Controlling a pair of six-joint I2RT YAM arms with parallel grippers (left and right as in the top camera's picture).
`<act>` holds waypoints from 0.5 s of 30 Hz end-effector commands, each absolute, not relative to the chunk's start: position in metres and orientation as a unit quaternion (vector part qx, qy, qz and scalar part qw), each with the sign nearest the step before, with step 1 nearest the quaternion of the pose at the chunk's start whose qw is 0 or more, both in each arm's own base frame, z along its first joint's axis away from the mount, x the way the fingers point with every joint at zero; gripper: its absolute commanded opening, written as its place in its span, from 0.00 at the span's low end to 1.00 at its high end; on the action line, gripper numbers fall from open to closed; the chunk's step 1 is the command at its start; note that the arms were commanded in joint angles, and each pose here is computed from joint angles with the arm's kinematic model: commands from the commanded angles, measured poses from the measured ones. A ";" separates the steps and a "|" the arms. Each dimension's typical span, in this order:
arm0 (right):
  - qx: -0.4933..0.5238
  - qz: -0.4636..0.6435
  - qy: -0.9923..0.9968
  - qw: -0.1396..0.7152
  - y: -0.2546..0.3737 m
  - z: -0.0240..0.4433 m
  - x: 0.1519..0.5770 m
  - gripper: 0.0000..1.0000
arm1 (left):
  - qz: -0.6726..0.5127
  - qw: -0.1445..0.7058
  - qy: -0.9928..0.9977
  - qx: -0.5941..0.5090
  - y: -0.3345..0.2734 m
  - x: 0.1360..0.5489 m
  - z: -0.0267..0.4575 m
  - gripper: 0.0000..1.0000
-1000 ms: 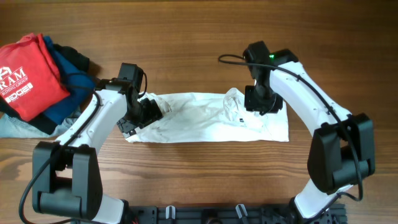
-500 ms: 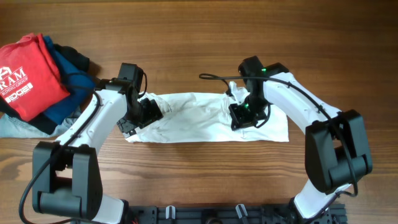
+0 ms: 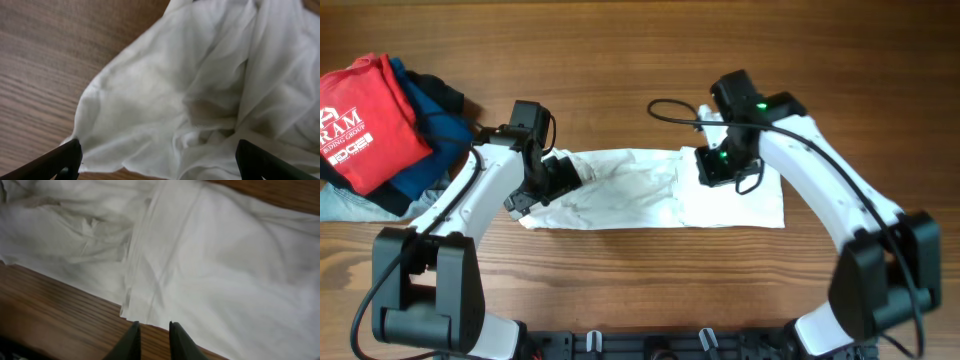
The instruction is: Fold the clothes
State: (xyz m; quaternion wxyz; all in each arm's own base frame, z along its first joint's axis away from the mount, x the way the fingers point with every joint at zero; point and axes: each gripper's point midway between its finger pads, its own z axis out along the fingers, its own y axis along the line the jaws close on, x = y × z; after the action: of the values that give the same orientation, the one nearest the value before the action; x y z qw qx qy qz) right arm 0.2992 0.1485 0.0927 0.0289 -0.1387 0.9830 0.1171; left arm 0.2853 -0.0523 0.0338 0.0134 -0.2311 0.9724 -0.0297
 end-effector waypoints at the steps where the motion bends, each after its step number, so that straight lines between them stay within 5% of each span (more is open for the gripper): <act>1: -0.089 0.080 0.990 0.078 0.129 0.115 0.315 0.41 | -0.025 0.064 0.985 -0.160 -0.048 0.307 0.042 1.00; 5: -0.088 0.080 0.990 0.076 0.128 0.114 0.316 0.49 | -0.038 0.070 0.992 -0.094 -0.055 0.316 0.033 1.00; 15: -0.088 0.080 0.990 0.075 0.128 0.113 0.315 0.50 | -0.038 0.014 0.998 -0.044 -0.059 0.308 -0.008 1.00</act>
State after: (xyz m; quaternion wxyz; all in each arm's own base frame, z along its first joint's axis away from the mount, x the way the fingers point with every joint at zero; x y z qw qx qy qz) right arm 0.3097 0.1296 0.1077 0.0637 -0.0958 0.9898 0.0835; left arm 0.3116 -0.0535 0.0061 0.0401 -0.0566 0.9973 -0.0232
